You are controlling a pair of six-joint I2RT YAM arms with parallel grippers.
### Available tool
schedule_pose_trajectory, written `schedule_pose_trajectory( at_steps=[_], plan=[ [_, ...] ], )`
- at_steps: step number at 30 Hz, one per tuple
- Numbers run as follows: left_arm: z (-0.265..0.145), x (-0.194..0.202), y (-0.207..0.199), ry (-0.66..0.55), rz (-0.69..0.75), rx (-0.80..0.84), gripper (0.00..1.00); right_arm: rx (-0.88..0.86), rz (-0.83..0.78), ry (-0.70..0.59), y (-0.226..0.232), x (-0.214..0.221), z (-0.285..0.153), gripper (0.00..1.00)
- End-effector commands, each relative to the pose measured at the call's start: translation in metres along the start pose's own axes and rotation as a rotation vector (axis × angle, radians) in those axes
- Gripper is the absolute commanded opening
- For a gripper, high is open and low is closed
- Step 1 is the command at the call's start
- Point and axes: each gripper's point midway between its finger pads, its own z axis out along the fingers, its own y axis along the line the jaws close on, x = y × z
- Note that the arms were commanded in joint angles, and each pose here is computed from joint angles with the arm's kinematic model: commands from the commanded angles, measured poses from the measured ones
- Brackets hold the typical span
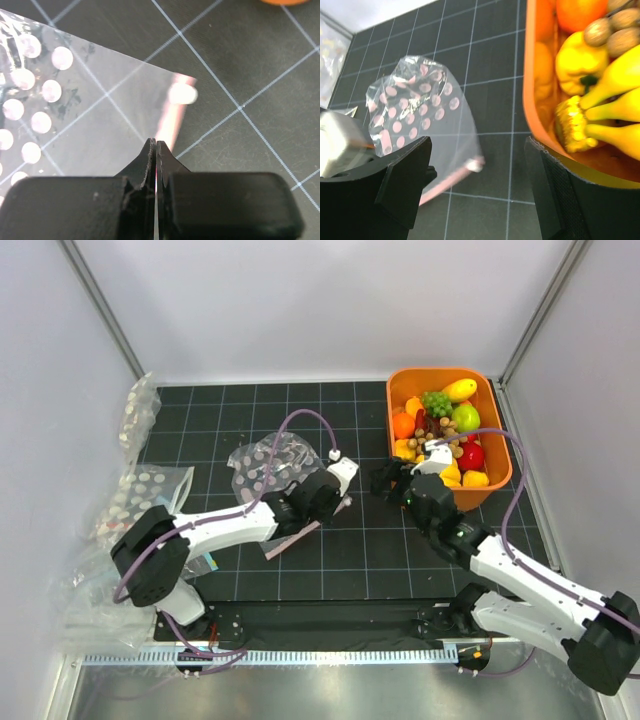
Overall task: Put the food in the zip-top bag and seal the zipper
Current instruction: Pick up the zipper food storage bag at the center of the board.
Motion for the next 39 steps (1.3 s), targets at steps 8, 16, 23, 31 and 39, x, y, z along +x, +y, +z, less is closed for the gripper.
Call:
schedule_pose_trajectory(
  at_steps=[8, 16, 23, 31, 39],
  plan=[
    [-0.037, -0.031, 0.025, -0.149, -0.104, -0.090, 0.00, -0.231, 0.089, 0.093, 0.049, 0.036, 0.021, 0.79],
    [-0.037, -0.013, 0.034, -0.075, -0.052, -0.131, 0.49, -0.190, 0.073, 0.112, 0.046, 0.039, 0.029, 0.80],
    [-0.023, 0.026, 0.027, 0.063, -0.053, -0.029, 1.00, -0.134, 0.062, 0.014, 0.029, 0.010, 0.011, 0.84],
    [-0.002, 0.049, 0.010, 0.164, 0.007, 0.053, 1.00, -0.103, 0.067, -0.067, 0.019, -0.013, -0.004, 0.87],
    [0.016, 0.069, 0.015, 0.261, 0.015, 0.028, 1.00, -0.103, 0.072, -0.074, 0.018, -0.016, -0.006, 0.88]
  ],
)
